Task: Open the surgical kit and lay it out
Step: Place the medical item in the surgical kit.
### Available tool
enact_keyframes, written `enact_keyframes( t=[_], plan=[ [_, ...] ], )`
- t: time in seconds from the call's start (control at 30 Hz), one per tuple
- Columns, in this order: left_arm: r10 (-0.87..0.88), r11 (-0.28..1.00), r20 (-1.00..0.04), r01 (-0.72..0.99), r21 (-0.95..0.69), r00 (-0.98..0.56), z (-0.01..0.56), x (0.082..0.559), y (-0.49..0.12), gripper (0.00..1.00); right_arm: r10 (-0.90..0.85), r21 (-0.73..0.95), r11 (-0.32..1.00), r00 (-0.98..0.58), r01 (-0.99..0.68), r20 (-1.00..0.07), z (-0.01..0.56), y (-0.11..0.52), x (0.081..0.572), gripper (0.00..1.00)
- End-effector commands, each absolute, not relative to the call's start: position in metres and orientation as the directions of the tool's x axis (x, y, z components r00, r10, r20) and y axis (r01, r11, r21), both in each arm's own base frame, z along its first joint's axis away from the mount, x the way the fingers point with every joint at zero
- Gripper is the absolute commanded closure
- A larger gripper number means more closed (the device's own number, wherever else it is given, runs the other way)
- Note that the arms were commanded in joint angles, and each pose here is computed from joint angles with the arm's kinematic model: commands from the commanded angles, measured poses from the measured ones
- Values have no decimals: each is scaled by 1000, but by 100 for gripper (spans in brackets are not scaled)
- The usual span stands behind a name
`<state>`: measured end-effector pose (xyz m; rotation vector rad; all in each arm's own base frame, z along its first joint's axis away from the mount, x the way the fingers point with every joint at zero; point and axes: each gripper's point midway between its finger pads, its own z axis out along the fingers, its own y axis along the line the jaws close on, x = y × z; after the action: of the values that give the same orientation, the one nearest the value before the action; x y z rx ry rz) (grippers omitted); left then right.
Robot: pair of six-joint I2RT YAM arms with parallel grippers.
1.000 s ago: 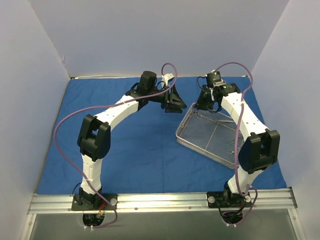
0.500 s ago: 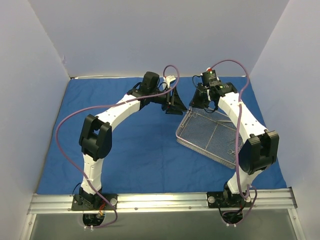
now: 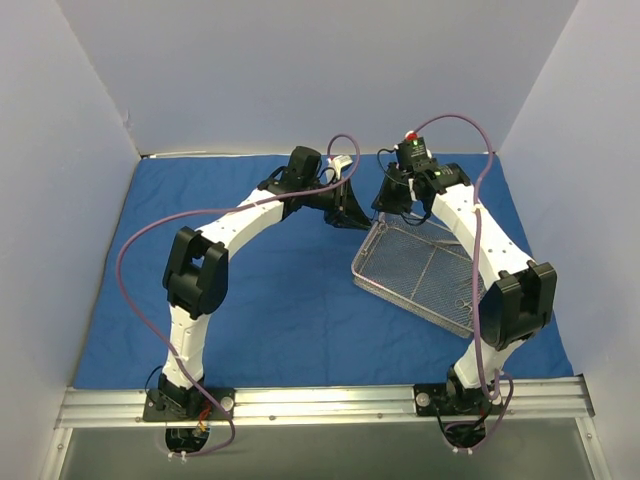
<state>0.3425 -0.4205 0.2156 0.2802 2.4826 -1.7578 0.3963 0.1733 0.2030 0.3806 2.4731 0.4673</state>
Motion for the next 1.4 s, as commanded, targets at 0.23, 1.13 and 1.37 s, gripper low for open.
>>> enact_keyframes(
  t=[0.23,1.13,1.37],
  plan=[
    [82,360,-264,276,-891,-961,210,359,-401,98,338,425,899,-783,105,-521,224,183,402,65],
    [73,595,-298,282,-753,-952,85,471,-239,98,370,319,917,-802,237,-468,205,55,359,18],
    [55,603,-253,234,-762,-966,69,475,-231,98,382,313,915,-802,256,-460,199,41,356,18]
  ],
)
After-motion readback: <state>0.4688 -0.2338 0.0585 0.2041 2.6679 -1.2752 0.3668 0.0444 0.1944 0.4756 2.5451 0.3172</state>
